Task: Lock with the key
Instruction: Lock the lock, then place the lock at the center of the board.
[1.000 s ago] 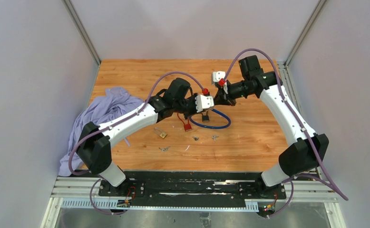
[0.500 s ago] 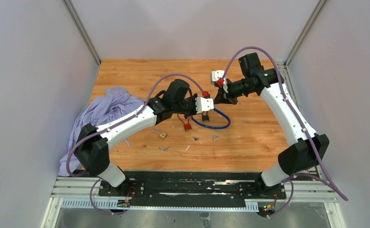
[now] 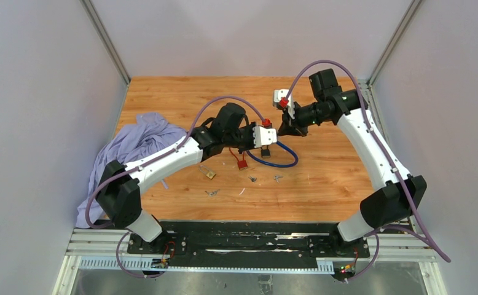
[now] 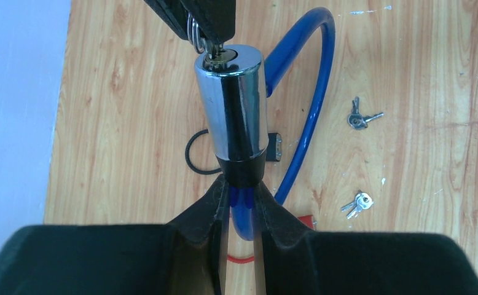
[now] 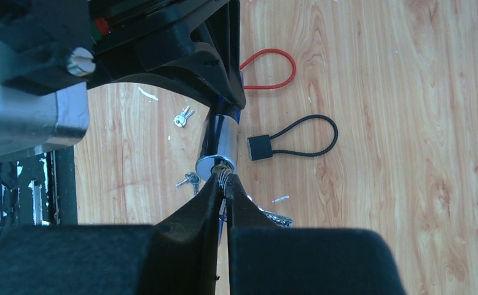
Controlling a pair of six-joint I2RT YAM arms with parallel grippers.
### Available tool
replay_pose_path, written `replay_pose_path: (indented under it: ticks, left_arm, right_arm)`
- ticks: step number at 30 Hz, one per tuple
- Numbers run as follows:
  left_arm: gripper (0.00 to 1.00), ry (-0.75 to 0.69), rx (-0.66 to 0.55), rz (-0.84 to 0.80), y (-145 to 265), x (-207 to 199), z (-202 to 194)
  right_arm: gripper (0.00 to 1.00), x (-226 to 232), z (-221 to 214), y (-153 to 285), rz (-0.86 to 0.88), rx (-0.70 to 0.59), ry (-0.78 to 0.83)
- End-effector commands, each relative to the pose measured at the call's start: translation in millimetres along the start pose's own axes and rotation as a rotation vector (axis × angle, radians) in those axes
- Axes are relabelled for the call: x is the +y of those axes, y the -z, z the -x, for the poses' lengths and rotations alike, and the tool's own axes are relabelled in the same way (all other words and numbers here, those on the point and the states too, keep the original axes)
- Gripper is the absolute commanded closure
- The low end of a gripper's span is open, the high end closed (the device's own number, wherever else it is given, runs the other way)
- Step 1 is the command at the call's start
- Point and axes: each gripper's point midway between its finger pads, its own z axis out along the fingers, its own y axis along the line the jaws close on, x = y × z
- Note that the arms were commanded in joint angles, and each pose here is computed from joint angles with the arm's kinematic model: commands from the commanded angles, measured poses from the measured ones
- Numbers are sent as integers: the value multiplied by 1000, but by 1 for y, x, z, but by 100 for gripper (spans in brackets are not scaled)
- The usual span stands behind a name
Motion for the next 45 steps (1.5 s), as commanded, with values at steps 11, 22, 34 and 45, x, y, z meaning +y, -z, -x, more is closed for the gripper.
replay_pose_path:
  ticks: [11,22,34,45]
  left_arm:
    - [100,36,170,-27,4,-8,-42]
    - [100,213,79,62,6,34,-8]
    - [100,520,-85,-88,5,43,74]
    - [100,907,-147,-199,-77,57,91]
  right_arm:
    - [99,-9,0,24,-110,86,5]
    - [99,-21,-8,52,-253,44,-209]
    - [99,-41,-38,131,-676,-53,-541]
    - [99,-21,-80,151,-818,14,-662]
